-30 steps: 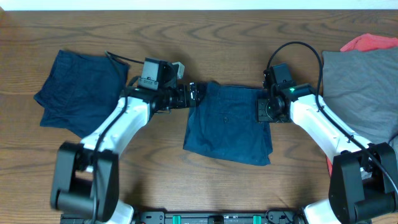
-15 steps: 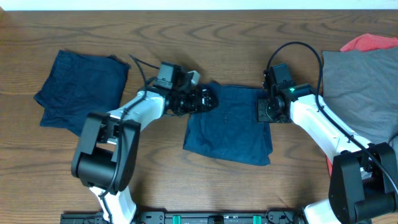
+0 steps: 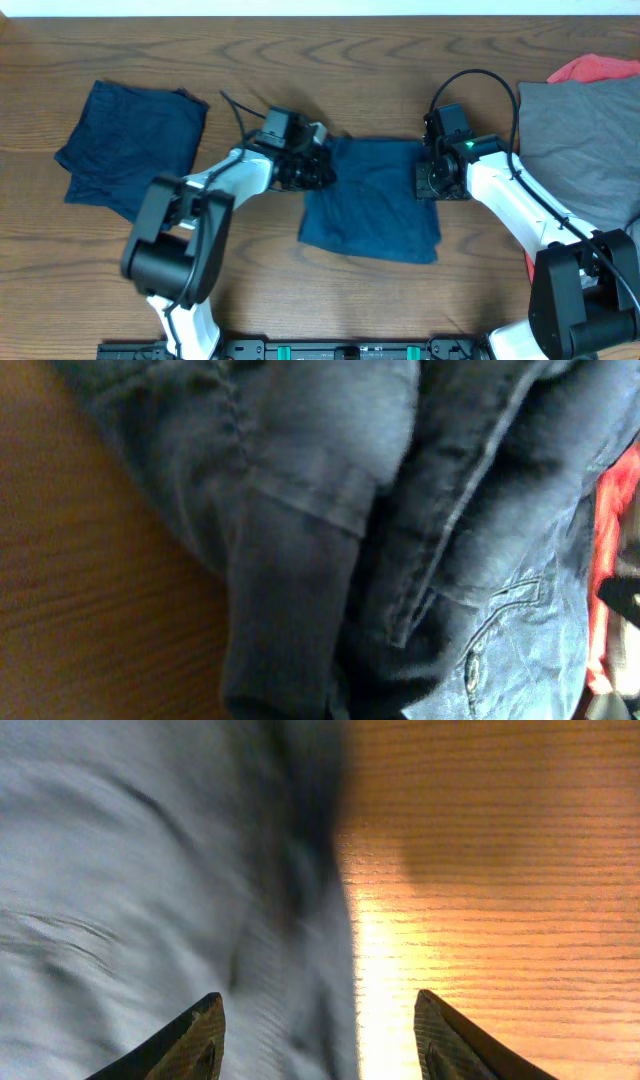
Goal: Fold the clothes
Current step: 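Release the right gripper and carry the shorts leftward with the left gripper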
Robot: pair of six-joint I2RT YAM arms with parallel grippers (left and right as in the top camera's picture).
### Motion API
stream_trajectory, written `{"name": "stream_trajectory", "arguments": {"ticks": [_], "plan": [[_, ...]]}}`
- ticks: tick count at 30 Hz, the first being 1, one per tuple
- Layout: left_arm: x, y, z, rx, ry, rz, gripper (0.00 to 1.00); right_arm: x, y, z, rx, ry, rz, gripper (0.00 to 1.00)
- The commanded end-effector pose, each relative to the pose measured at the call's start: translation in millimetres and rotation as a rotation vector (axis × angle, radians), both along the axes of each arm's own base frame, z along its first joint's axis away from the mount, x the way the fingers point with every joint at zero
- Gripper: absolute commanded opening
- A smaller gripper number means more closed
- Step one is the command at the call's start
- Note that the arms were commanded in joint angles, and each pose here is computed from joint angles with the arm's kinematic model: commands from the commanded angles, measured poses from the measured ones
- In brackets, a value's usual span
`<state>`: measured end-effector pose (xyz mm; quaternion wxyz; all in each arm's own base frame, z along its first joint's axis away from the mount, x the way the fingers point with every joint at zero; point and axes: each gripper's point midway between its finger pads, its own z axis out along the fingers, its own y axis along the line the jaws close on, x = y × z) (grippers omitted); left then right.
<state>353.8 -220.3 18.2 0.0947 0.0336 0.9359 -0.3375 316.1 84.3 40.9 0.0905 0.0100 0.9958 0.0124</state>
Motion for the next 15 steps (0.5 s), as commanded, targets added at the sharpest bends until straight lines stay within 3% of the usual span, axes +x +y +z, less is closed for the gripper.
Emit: {"name": "stream_trajectory", "arguments": {"ticks": [1,9,15], "plan": [[36,54,44,0.135,-0.17,0.175,0.06,2,-11,6,-0.029,-0.017,-0.029,0.59],[68,194,160,0.283,-0.477,0.573,0.06,-2,-25,5,-0.053,0.007,-0.061,0.58],[57,308,186,0.465,-0.532,0.89,0.06,-3,-25,5,-0.055,0.014,-0.061,0.58]]}}
